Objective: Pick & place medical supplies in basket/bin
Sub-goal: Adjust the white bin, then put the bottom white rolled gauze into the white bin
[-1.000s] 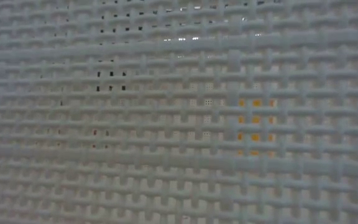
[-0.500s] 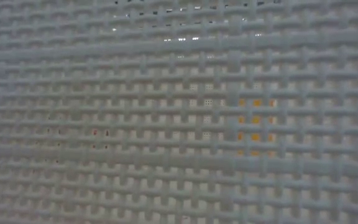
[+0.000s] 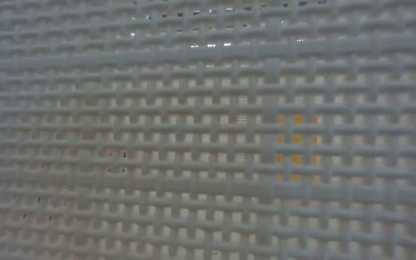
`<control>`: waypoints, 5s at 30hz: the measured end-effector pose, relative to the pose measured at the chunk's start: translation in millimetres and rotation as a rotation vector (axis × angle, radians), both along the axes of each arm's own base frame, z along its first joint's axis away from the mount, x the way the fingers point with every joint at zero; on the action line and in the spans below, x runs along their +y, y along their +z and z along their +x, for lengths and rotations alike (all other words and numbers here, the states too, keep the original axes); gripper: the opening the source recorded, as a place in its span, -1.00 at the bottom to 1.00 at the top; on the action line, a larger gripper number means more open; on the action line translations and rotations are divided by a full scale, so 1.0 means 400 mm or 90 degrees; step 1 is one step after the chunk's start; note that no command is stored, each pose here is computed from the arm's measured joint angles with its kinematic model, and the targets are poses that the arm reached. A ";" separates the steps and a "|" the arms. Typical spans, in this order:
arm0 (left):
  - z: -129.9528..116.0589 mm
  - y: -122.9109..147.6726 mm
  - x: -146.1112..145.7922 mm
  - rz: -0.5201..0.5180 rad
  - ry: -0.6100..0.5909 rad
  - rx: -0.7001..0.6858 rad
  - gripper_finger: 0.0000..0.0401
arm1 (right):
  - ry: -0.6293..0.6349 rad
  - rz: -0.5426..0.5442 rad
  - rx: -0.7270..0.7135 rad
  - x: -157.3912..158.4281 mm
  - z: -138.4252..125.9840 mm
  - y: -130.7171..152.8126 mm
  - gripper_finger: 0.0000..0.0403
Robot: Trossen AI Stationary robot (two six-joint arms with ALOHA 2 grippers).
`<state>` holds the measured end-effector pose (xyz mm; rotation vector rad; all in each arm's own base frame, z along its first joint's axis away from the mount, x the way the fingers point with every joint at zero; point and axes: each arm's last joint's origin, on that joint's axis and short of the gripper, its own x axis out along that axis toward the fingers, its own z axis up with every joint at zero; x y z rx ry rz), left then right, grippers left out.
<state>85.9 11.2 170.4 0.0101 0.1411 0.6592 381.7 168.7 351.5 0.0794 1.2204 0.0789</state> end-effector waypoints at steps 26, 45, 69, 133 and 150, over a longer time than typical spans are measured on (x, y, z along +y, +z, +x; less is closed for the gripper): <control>0.002 -0.001 -0.002 0.016 -0.021 0.018 -0.01 | -0.157 -0.090 0.100 -0.210 0.040 -0.047 0.42; 0.002 -0.001 -0.002 0.016 -0.021 0.017 -0.01 | -0.171 -0.146 0.092 -0.296 0.054 -0.046 0.42; 0.002 -0.001 -0.002 0.016 -0.020 0.018 -0.01 | -0.277 0.056 -0.050 -0.208 -0.128 0.187 0.42; -0.001 -0.001 0.002 0.018 0.018 0.014 -0.01 | -0.329 0.063 0.219 0.020 -0.534 -0.529 -0.28; -0.001 -0.001 0.002 0.017 0.018 0.014 -0.01 | -0.277 0.457 0.115 0.082 -0.482 -0.101 -0.70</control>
